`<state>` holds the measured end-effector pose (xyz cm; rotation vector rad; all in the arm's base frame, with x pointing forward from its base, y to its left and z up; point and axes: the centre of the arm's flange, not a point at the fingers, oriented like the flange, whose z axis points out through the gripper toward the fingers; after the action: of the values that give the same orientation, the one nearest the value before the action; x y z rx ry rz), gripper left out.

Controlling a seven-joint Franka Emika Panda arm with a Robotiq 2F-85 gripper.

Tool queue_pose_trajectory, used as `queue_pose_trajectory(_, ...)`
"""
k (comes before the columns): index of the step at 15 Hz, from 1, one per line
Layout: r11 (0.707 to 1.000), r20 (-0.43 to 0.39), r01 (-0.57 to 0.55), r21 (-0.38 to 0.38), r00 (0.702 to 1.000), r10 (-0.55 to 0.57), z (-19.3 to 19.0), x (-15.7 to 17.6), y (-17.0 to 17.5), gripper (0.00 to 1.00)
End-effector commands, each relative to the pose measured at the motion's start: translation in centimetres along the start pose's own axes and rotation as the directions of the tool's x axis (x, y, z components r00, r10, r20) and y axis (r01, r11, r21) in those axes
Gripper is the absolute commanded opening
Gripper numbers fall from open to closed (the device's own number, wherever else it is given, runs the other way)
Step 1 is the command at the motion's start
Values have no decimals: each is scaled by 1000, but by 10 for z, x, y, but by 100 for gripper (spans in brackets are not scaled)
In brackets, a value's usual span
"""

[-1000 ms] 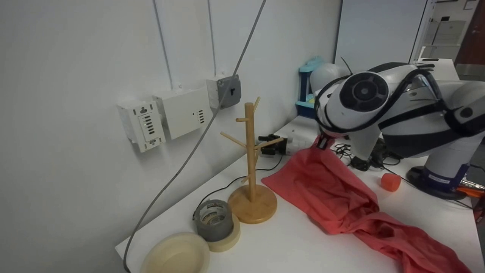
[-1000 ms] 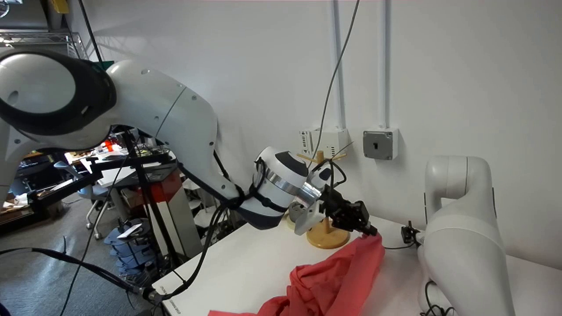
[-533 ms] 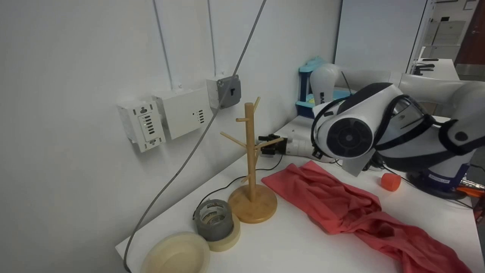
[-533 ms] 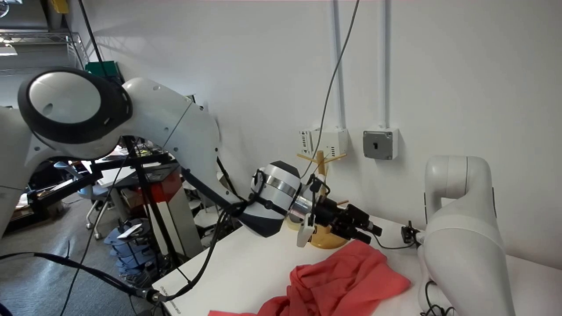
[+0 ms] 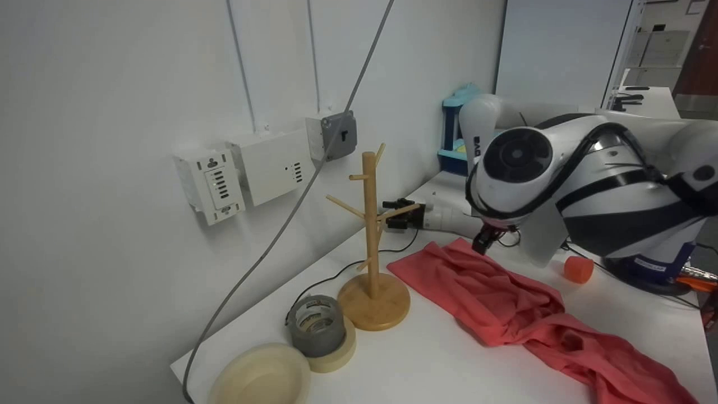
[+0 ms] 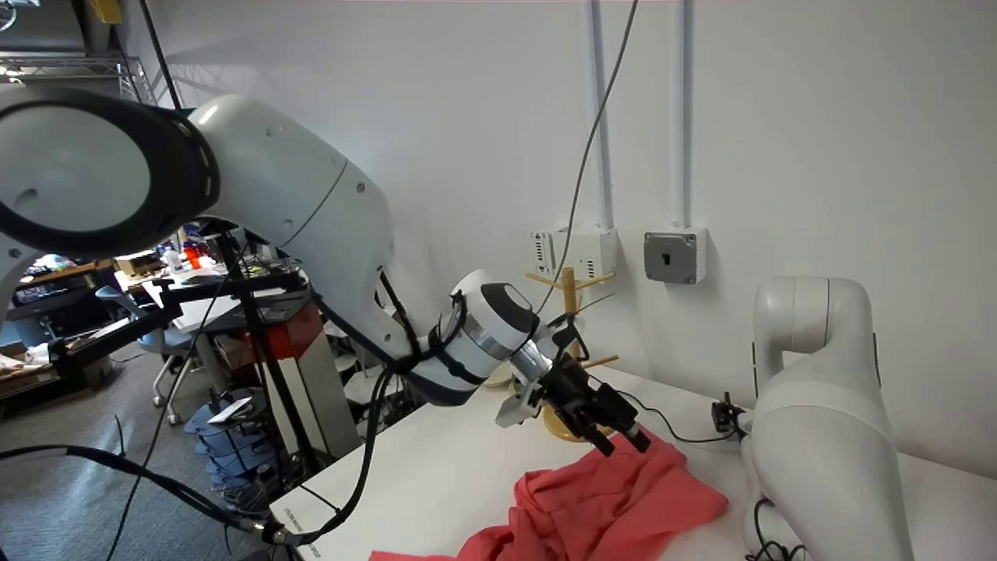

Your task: Spread out the sweatshirt

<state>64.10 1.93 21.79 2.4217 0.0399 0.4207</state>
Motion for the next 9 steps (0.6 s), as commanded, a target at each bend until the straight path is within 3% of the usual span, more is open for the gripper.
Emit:
queue_pose_trajectory(1,991,149,-36,130,989,17,-19,-14,40,100)
queue_pose_trajectory(6,950,351,-168,264,934,68,-27,-45,67,100)
queue_pose_trajectory(9,910,448,-249,332,890,80,-30,-66,68,100)
